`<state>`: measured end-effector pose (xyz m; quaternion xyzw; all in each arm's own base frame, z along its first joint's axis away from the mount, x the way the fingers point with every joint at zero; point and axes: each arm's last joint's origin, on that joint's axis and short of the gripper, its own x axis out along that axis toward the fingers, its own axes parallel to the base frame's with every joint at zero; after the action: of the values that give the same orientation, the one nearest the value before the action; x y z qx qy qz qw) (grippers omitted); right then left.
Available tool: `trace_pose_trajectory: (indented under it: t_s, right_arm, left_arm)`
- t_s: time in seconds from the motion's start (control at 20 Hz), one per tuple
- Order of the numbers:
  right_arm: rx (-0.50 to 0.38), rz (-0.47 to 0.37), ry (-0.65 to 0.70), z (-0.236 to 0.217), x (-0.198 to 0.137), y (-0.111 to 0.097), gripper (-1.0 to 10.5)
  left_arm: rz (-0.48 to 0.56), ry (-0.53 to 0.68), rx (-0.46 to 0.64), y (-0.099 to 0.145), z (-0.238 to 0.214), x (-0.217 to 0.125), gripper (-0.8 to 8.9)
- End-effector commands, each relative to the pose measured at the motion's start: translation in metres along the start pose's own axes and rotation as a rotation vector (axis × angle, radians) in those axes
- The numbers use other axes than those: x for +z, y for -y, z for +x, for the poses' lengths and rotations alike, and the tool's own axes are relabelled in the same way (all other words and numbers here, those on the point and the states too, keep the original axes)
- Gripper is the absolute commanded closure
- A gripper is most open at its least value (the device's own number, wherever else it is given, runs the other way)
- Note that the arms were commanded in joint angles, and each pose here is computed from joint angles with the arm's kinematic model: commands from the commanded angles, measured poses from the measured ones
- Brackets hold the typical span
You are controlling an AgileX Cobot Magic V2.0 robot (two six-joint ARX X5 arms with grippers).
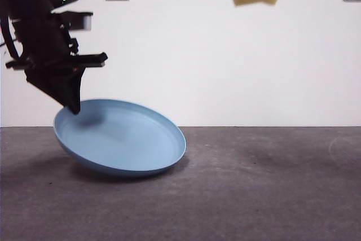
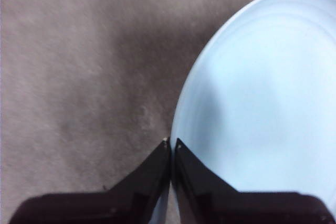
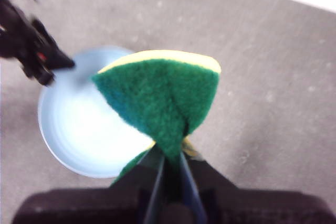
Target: Pick up the plate,pick up the cloth,clean the plate with the cloth
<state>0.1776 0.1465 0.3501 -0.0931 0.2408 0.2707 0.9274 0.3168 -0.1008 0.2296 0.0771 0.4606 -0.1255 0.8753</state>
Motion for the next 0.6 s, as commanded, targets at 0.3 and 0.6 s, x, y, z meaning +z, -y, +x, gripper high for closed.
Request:
trace_pose_trajectory:
  t_s: [0.3,0.6]
  right_arm:
    - [-0.002,0.01,0.0,-0.018,-0.003,0.002,9.6]
    - [-0.038,0.006,-0.023,-0.015,-0.005,0.003,9.6]
  left_arm:
    - [-0.006,-0.148,-0.001,-0.005,0.043,-0.014,8.15]
    - [-0.006,-0.191,-0.001,-0.005,0.044,-0.018,5.02]
